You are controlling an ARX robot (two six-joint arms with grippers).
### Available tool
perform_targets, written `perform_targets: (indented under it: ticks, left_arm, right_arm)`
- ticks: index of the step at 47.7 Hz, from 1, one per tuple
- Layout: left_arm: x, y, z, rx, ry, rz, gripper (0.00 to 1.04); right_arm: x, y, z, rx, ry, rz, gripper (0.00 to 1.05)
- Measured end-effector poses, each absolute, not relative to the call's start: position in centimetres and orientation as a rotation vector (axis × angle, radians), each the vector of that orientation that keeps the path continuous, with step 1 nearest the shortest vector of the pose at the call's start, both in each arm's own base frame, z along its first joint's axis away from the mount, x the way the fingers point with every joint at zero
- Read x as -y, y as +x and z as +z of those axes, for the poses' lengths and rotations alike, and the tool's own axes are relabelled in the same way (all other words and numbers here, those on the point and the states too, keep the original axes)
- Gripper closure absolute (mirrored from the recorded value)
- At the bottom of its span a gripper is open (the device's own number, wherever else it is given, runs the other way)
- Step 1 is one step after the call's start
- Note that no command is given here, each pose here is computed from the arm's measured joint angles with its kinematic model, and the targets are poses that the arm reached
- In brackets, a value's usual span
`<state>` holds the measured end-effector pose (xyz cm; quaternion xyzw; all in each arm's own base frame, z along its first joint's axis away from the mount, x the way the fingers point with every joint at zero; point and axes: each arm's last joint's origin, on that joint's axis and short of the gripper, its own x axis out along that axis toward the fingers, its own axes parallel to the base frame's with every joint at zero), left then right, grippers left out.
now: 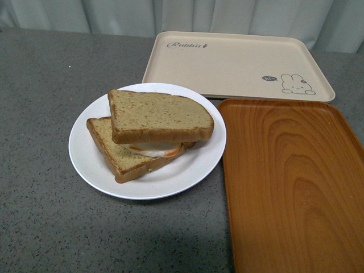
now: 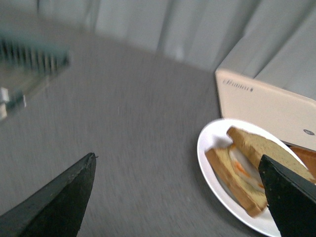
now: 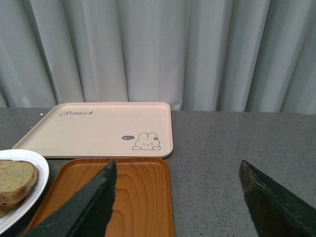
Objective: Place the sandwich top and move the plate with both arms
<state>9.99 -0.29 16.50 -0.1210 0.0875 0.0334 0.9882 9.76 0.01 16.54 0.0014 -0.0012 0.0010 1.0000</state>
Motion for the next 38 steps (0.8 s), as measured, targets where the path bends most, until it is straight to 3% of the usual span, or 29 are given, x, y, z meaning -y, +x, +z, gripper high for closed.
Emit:
perform_targets:
  ticks: [6,13,22,38]
  left_arm:
    - [1.4,11.9,15.5,-0.281,-0.652,0.115,0.06]
    - [2.3,16.0,14.9,-0.309,-0.868,0.141,0.06]
    - [3.9,21.8,12.2,-0.415,-0.923,0.144,0.06]
    - [5.8,24.2,8.0,-0.541,-0.941,0.146,0.06]
  right_arm:
    - [0.0,9.8,16.5,0.003,0.004,0.002,0.07]
    - [0.0,9.8,16.5,0.003,0.003,0.002,0.09]
    - [0.0,9.8,16.5,0.003,0.003,0.002,0.09]
    - [0.0,9.8,16.5,0.003,0.003,0.002,0.09]
